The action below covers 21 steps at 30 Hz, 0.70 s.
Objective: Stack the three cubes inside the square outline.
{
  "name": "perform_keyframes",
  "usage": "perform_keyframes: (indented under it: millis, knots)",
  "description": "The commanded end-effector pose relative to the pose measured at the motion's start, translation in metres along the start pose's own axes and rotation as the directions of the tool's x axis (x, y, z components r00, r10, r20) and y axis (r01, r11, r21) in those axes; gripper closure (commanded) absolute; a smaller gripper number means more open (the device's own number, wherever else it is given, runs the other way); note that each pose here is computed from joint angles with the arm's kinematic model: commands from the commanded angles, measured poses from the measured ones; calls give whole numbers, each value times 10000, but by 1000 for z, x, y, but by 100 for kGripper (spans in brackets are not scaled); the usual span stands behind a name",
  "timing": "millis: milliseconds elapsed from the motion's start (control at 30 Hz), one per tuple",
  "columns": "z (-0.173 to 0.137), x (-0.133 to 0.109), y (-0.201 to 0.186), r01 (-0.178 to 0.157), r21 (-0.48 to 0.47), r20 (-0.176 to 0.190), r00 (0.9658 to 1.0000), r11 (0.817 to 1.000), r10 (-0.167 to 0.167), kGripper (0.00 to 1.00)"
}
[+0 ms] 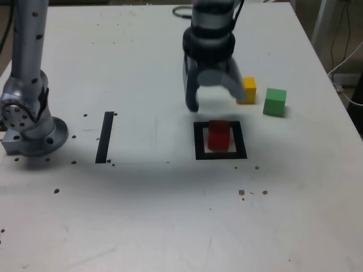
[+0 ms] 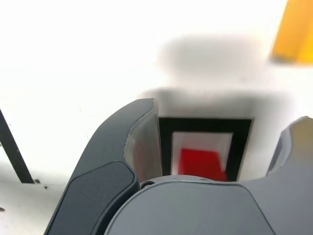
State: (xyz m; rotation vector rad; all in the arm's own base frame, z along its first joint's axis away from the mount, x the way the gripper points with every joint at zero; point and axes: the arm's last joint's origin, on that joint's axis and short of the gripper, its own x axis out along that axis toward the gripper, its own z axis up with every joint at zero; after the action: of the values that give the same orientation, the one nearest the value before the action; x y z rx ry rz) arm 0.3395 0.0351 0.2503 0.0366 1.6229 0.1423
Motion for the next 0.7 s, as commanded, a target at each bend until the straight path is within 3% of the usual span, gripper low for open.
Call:
perform_keyframes:
  millis: [0,233,667]
  knots:
    - [7,-5,10,-49,38,19,10000,10000,49,0]
    - [36,-11,45,-107,78,-202,9997,9999,109,1]
    - [87,20,86,568,318,-889,9946,9979,-538,3]
